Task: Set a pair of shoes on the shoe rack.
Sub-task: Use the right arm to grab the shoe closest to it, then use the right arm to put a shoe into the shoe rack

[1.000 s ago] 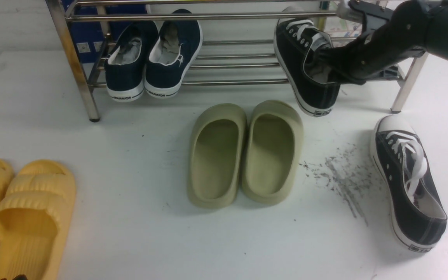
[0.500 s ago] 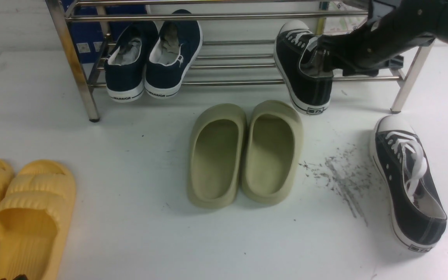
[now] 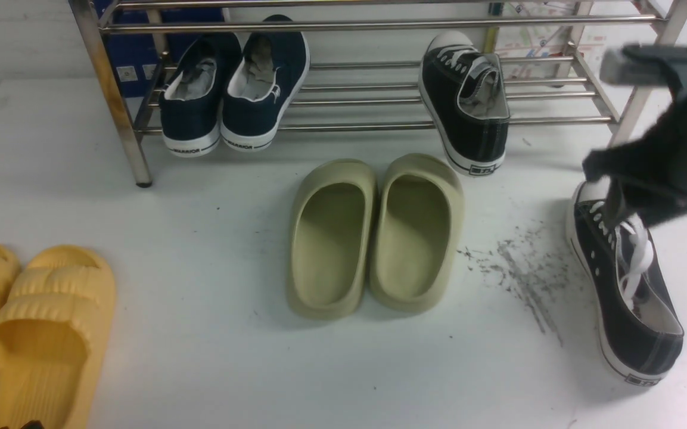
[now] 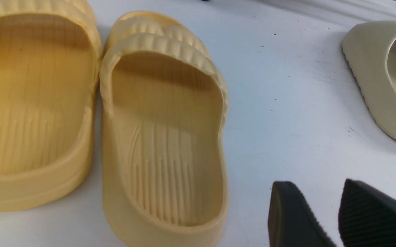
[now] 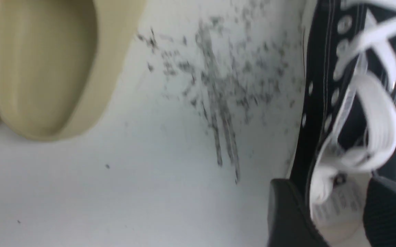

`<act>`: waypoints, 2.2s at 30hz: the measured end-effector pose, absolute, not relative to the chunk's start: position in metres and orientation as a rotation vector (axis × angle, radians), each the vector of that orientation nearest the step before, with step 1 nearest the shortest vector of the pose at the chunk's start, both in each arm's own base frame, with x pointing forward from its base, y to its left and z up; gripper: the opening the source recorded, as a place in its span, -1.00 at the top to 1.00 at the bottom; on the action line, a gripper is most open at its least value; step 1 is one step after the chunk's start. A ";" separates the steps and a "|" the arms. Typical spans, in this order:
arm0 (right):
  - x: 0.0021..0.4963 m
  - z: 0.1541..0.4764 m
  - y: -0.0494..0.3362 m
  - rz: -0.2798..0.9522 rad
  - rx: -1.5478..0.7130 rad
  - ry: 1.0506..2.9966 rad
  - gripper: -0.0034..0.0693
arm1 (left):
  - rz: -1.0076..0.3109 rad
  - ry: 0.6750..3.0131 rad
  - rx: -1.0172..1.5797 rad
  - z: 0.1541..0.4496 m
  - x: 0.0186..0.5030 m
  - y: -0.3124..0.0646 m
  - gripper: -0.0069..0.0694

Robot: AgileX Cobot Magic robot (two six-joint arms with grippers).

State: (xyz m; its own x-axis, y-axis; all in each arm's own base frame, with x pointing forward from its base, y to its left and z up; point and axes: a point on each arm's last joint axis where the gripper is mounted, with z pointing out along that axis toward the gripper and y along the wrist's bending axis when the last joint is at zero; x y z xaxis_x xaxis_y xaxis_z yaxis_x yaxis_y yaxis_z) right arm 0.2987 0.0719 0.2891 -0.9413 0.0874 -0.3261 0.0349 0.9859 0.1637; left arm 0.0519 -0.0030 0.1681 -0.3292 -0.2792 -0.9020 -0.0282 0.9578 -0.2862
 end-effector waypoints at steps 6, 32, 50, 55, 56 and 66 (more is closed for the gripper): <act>0.269 0.235 0.065 0.230 0.164 2.806 0.00 | -0.258 1.895 -0.223 0.168 0.052 -0.003 0.20; 0.262 0.247 0.060 0.138 -0.147 2.612 0.86 | -0.258 1.895 -0.223 0.168 0.052 -0.003 0.20; 0.335 0.271 0.075 -0.008 -0.618 2.443 0.86 | -0.258 1.895 -0.223 0.168 0.052 -0.003 0.19; 0.361 0.270 0.073 -0.024 -0.607 2.429 0.86 | -0.258 1.895 -0.223 0.168 0.052 -0.003 0.19; 0.362 0.270 0.073 -0.026 -0.609 2.428 0.86 | -0.258 1.895 -0.223 0.168 0.052 -0.003 0.19; 0.410 0.259 0.080 -0.045 -0.644 2.405 0.86 | -0.258 1.895 -0.223 0.168 0.052 -0.003 0.19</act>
